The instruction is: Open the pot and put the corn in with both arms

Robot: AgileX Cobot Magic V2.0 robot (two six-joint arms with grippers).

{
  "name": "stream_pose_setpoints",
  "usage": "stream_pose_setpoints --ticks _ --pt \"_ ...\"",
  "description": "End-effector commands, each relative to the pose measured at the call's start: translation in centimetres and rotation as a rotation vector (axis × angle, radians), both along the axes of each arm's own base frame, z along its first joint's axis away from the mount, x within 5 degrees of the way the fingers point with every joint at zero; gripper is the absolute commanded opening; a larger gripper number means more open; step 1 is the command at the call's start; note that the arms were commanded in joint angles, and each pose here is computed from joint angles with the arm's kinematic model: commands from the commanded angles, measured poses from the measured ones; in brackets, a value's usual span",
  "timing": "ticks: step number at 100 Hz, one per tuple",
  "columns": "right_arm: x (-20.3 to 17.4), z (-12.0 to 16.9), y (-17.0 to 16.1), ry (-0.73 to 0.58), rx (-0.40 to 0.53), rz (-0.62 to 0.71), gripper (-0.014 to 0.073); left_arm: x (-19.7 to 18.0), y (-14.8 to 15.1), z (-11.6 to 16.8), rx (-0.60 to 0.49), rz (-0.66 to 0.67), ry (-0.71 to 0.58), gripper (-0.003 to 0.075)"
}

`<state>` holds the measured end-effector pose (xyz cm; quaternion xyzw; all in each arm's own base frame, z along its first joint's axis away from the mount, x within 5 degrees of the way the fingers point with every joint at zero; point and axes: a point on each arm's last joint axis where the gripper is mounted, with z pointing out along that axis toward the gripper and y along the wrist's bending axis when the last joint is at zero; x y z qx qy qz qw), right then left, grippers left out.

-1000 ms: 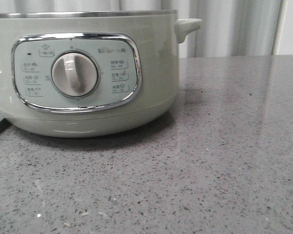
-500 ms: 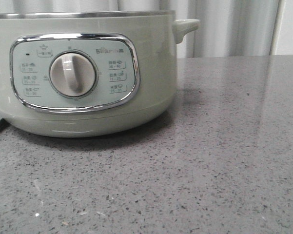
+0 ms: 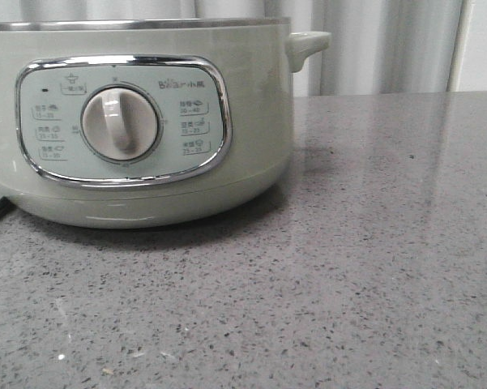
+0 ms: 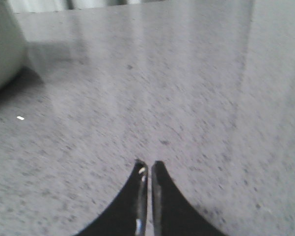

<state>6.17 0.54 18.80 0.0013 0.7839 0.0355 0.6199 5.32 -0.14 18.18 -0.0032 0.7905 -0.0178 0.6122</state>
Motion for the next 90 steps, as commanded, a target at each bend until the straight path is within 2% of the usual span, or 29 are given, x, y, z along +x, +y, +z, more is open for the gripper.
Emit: stream_pose_setpoints --ticks 1,16,29,65,73,90 --pt "0.0 0.0 -0.3 -0.075 -0.001 -0.043 -0.0074 -0.1 0.0 0.1 -0.012 -0.001 -0.046 -0.0020" --pt "-0.5 -1.1 0.0 -0.002 -0.019 -0.007 -0.0074 -0.1 0.0 0.1 -0.012 -0.001 -0.046 -0.0020" --pt "-0.8 -1.0 0.0 -0.035 -0.041 -0.003 -0.0074 -0.1 0.0 0.1 -0.012 -0.001 -0.046 -0.0020" --pt "-0.8 -1.1 0.0 -0.016 -0.065 0.000 -0.0074 -0.1 0.0 0.1 -0.012 -0.001 -0.046 -0.0020" --pt "-0.8 -1.1 -0.3 -0.020 -0.097 -0.018 -0.0074 -0.1 0.0 0.1 -0.012 -0.001 -0.046 -0.0020" --pt "-0.8 -1.0 -0.8 -0.028 -0.079 -0.086 -0.0074 -0.1 0.0 0.1 -0.012 -0.001 -0.046 -0.0020"
